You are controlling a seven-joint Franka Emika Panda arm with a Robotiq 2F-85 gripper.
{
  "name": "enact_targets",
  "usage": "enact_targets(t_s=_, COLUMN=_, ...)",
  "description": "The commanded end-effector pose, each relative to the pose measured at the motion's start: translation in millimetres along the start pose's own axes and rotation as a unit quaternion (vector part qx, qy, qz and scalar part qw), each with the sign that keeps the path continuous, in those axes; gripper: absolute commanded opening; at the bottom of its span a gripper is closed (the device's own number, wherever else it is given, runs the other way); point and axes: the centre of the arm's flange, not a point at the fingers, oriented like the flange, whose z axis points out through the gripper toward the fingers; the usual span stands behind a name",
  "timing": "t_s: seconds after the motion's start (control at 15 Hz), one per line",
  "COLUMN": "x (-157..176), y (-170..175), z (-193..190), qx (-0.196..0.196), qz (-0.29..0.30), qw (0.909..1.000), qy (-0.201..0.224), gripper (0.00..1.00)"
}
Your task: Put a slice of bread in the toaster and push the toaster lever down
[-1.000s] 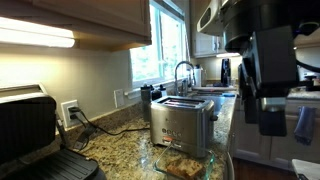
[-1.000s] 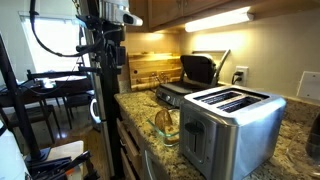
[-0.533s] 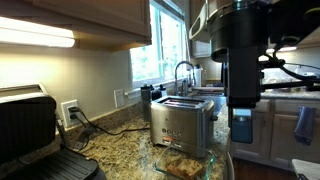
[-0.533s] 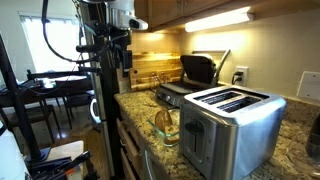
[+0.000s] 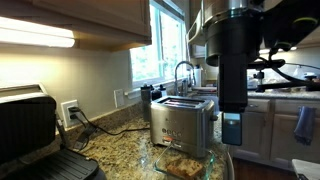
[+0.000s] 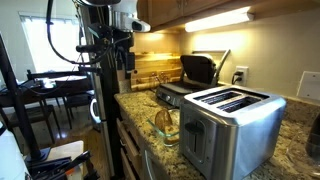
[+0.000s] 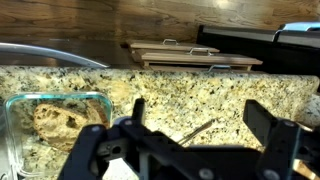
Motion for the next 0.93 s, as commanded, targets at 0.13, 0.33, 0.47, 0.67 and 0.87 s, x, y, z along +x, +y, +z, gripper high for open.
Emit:
enact_targets(t_s=0.13, x=7, y=4, z=3, qx=-0.008, qz=0.015, qw=0.9998, qy=0.010, gripper=1.00)
enact_targets(t_s=0.33, x=11, y=6, z=6, qx=-0.009, qz=0.019, qw=0.9997, qy=0.011, gripper=1.00)
enact_targets(t_s=0.47, x=15, y=7, z=8, qx=-0.009, qz=0.020, qw=0.9997, qy=0.012, gripper=1.00)
enact_targets(t_s=0.67, x=21, y=9, z=14, qx=-0.010, qz=0.023, qw=0.9996, qy=0.014, gripper=1.00)
enact_targets(t_s=0.87, x=27, y=11, z=19, qx=-0.010, qz=0.027, qw=0.9995, qy=0.015, gripper=1.00)
